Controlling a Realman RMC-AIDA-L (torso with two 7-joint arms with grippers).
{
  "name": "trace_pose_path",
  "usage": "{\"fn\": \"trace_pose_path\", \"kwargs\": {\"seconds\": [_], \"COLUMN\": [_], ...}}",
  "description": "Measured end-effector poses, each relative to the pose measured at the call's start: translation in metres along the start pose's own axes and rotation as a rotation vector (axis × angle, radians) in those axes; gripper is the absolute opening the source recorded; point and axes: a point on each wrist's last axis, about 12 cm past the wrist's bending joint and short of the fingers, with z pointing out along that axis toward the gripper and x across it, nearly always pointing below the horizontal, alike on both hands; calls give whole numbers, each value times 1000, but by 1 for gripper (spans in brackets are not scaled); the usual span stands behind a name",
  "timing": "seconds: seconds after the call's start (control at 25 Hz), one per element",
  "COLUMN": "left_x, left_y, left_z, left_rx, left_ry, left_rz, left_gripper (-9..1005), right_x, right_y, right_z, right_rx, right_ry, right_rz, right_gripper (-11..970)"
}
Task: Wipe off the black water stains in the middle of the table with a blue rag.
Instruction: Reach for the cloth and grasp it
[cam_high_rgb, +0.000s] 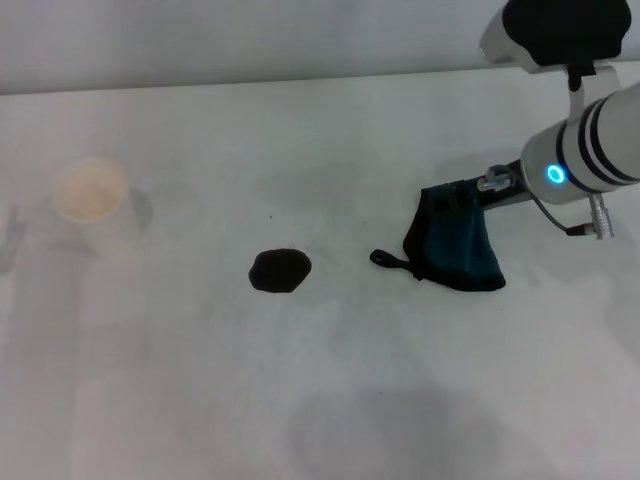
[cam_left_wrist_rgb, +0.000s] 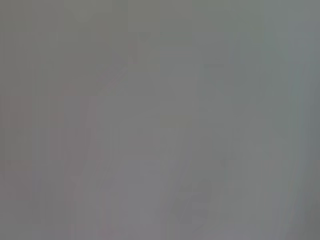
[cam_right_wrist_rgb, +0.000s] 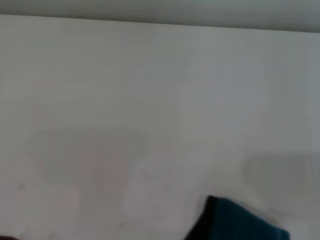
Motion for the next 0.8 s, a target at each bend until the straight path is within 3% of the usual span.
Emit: {"fn": "trace_pose_path", "kwargs": {"seconds": [0.28,0.56,0.8], "left_x": [-1,-1,0], "left_y": [-1,-5,-4], "left_z": [2,4,2], "left_rx": [9,16,5], "left_ry": [0,0,3], "left_rz": [3,-1,-5], "left_gripper": [892,892,892], "right_x": [6,7,10], "right_y": [-8,2,0], "right_z": [10,17,25], "right_rx": [24,-14,-15], "right_ry": [17,14,51], "right_rz": [13,-17,-38], "right_gripper": [700,695,691]}}
